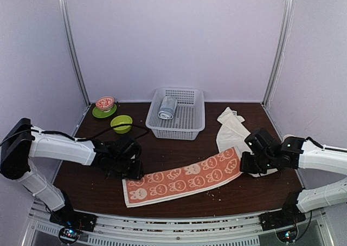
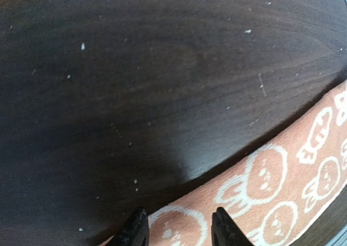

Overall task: Roll the towels
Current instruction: Fold the towel at the center of the board.

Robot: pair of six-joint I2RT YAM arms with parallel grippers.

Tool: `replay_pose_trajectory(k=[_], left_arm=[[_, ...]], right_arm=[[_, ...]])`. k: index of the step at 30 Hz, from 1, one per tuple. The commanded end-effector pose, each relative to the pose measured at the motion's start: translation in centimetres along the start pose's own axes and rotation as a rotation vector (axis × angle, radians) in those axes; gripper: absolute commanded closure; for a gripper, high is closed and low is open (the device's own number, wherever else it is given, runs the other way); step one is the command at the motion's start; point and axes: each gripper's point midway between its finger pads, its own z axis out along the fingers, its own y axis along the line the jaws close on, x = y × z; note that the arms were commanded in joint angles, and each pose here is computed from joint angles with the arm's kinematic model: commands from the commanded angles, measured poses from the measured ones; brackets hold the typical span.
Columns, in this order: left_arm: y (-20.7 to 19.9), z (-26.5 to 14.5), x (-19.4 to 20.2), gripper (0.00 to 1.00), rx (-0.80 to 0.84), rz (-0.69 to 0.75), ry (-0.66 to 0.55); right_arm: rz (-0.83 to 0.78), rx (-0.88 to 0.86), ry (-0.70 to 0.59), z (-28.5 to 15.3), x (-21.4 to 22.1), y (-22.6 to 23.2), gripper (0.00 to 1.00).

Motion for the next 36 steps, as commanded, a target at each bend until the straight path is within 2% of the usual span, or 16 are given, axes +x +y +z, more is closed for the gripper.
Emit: replay_pose_trajectory(k=[1, 9, 13, 22, 29, 36], left_arm=[[-2.4, -0.4, -2.6, 0.59, 0.062, 0.020, -0.043], [-4.2, 0.8, -3.4, 0.59, 0.083, 0.047, -0.012], [-4.9, 0.8, -4.3, 0.60, 0.091, 0.060, -0.017], [-3.9, -0.9, -4.1, 0.59, 0.075, 0.041, -0.040], [-1.6, -2.4, -2.3, 0.59, 0.057, -0.016, -0.056], [0.6, -4.7, -1.9, 0.59, 0.016, -0.047, -0.115]], right_arm=[[-0.059, -0.070, -0.023, -1.2, -0.7, 1.1, 1.00], [-0.017, -0.123, -0.181, -5.2, -4.4, 1.8, 1.00], [-0.045, -0.122, -0.194, -6.4, -5.3, 2.3, 1.00], [-0.119, -0.163, -0.127, -5.8, -4.4, 5.4, 1.00], [-0.237, -0.241, -0.057, -4.8, -1.9, 11.1, 1.00], [-0.385, -0.351, 0.039, -4.1, 2.3, 17.8, 1.00]])
